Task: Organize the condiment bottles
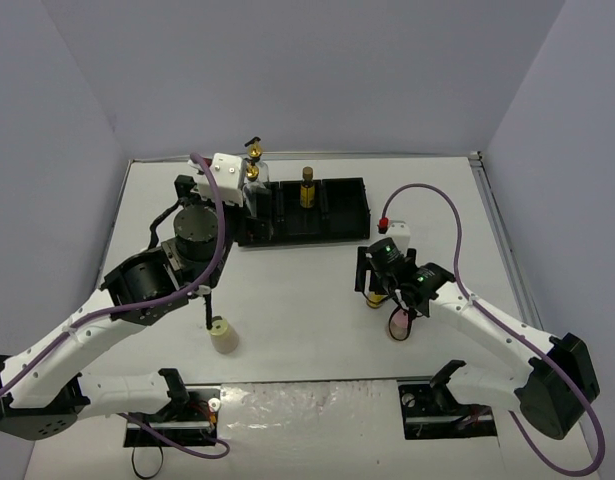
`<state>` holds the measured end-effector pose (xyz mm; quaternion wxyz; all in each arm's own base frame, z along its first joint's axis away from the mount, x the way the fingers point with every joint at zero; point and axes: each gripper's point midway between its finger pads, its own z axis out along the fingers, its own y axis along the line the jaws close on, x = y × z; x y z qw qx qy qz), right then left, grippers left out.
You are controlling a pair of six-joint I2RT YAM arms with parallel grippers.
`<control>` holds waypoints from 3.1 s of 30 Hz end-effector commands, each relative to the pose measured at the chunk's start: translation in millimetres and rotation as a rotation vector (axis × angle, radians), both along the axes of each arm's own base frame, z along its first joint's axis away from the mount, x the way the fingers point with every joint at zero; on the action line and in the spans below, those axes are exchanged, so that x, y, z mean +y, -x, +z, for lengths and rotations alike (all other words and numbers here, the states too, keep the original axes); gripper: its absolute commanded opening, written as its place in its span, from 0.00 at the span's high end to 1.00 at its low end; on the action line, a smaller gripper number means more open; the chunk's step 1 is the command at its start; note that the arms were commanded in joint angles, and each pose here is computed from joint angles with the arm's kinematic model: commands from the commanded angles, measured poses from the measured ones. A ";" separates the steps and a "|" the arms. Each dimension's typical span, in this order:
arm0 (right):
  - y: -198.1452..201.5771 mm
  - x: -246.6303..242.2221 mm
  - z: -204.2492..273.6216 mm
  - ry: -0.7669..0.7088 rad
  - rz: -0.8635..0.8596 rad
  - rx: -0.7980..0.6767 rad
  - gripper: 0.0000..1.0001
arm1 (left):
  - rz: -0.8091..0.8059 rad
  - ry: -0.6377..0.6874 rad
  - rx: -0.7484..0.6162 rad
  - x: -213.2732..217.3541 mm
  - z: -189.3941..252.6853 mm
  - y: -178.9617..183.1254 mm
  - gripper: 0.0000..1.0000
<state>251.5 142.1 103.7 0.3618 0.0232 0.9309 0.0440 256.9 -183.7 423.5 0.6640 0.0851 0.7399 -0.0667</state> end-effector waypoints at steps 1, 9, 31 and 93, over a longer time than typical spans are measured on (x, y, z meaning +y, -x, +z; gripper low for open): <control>-3.2 -1.1 0.4 -0.010 -0.057 -0.038 0.26 | 0.020 0.066 -0.043 11.4 20.3 4.9 0.10; -1.5 -9.9 -2.9 0.002 -0.102 -0.052 0.27 | 0.020 0.070 -0.045 16.3 21.4 7.7 0.09; -3.4 -5.8 -11.1 0.005 -0.090 -0.036 0.52 | 0.034 0.064 -0.042 23.3 20.0 10.1 0.09; -237.6 187.7 116.1 -0.085 0.154 -0.344 1.00 | 0.141 0.051 -0.025 84.2 30.8 34.1 0.09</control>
